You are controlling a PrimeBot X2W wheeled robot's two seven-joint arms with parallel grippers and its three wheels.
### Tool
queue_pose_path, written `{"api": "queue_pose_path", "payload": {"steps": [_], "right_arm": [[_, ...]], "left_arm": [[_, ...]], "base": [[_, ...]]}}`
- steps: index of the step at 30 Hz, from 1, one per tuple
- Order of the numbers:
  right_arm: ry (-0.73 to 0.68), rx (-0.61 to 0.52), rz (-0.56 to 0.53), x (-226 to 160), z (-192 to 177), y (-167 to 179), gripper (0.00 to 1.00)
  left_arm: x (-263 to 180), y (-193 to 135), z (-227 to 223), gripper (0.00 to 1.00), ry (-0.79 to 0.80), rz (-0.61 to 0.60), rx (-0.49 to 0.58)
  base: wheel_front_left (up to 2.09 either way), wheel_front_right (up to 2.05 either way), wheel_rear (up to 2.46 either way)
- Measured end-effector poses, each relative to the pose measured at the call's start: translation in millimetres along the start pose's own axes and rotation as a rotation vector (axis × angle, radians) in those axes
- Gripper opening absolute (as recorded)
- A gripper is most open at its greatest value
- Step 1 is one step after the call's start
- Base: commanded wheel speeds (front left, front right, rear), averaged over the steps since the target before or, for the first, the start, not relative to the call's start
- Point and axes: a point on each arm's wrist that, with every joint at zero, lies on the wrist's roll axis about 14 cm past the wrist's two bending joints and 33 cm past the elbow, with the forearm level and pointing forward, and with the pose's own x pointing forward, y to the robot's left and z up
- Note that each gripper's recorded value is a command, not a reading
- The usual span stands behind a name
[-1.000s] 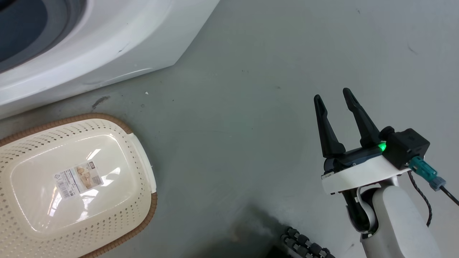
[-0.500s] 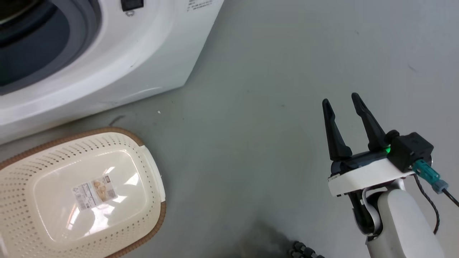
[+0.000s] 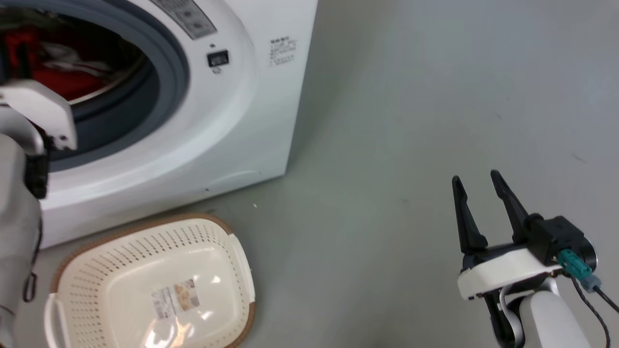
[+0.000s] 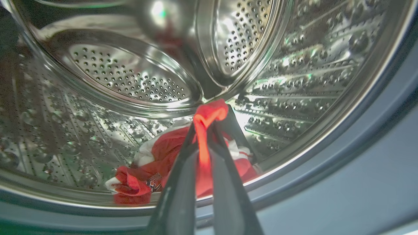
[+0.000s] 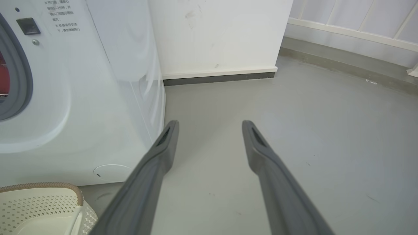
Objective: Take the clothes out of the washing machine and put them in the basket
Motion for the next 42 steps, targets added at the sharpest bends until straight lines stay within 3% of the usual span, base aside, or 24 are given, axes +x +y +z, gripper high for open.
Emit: {"api": "queue_pose_path", "payload": {"steps": [5, 16, 27, 35, 42], "right_arm": [[-0.027, -0.003, 0.014, -14.6, 10.7, 3.6, 1.0], [-0.106, 0.01, 0.074, -35.9, 42.8, 20.8, 1.0], [-0.137, 0.022, 0.134, -51.8, 55.1, 38.2, 1.0], [-0.136, 0.017, 0.183, -52.2, 57.3, 53.6, 1.0], [-0.127, 0.004, 0.211, -49.3, 56.6, 63.1, 1.0]], "left_arm": [[-33.9, -7.1, 31.0, 0.0, -0.094, 0.011, -0.044], [-109.4, 10.0, 123.6, 0.0, -0.338, 0.056, -0.084], [-186.3, 20.8, 166.5, 0.0, -0.507, 0.092, -0.109], [-232.7, 27.0, 147.1, 0.0, -0.497, 0.144, -0.153], [-256.9, 11.0, 78.7, 0.0, -0.329, 0.165, -0.239]], "base": [[0.0, 0.0, 0.0], [0.0, 0.0, 0.0], [0.0, 0.0, 0.0], [0.0, 0.0, 0.0], [0.0, 0.0, 0.0]]}}
